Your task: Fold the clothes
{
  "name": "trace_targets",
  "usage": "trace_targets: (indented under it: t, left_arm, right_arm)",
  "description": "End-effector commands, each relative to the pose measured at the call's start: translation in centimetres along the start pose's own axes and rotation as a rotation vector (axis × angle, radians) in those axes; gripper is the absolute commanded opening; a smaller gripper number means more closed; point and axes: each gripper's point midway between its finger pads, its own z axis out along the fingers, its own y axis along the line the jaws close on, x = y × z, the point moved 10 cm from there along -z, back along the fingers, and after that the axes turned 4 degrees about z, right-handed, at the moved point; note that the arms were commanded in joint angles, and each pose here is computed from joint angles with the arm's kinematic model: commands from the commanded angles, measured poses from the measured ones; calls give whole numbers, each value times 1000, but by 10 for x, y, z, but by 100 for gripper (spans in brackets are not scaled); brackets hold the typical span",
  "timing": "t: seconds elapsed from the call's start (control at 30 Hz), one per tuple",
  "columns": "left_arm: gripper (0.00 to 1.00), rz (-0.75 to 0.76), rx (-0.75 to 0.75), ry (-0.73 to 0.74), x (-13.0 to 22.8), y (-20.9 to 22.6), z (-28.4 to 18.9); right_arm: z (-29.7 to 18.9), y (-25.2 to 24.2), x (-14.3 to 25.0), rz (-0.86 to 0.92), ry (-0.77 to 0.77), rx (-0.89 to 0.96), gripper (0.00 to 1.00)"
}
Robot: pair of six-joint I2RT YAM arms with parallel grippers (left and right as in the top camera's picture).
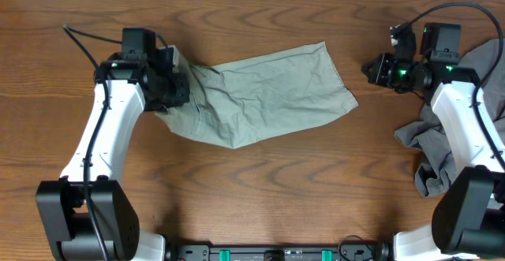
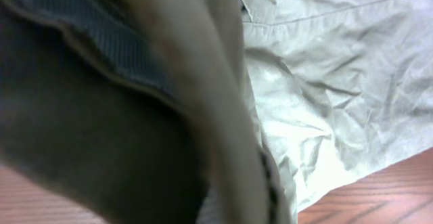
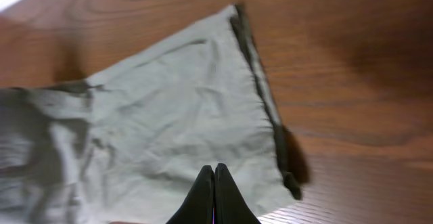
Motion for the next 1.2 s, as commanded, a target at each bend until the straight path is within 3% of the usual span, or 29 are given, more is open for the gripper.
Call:
trace_targets:
  t: [0.0, 0.33, 0.57, 0.8, 1.17]
  left_arm:
    - [6, 15, -90, -99, -16, -10, -33]
    - [6, 3, -342, -104, -19, 27, -51]
    - [6, 112, -526, -191, -40, 44, -89]
    - [6, 195, -466, -222, -53, 22, -81]
    - [6, 171, -362, -127, -65, -28, 14]
  right_arm:
    - [12, -12, 2, 1, 11, 123, 1]
    - [75, -8, 32, -14, 200, 136, 1]
    - [84, 2, 35, -48, 201, 119, 1]
    - [85, 4, 37, -53, 207, 117, 1]
    - [88, 13, 45, -68, 242, 107, 1]
